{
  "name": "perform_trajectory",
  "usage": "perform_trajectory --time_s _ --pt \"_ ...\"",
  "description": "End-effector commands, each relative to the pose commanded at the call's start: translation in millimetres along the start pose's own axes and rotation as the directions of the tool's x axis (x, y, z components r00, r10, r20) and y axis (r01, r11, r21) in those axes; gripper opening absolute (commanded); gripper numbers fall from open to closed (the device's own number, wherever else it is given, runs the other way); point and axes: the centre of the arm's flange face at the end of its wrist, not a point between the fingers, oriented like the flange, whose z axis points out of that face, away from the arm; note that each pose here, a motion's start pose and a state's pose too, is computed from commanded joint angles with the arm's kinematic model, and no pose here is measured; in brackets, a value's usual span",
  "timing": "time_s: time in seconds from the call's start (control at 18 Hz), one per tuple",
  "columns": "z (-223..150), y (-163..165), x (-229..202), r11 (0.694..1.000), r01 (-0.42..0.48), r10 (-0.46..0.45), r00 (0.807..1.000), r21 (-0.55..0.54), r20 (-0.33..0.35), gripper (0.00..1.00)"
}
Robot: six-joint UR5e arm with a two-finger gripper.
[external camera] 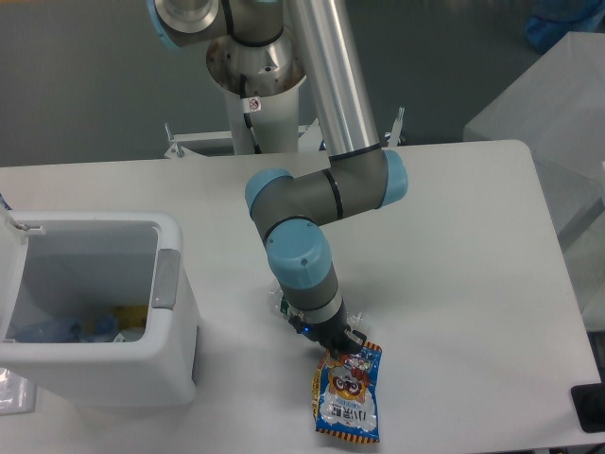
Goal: Place the trash in the trash can
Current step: 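Lift the snack bag and carry it over the white bin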
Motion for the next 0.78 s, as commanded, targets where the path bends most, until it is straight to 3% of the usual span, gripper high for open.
perform_trajectory --time_s 0.78 --pt "-59 5 -12 0.978 0.144 -0.136 0.989 0.153 -0.063 0.0"
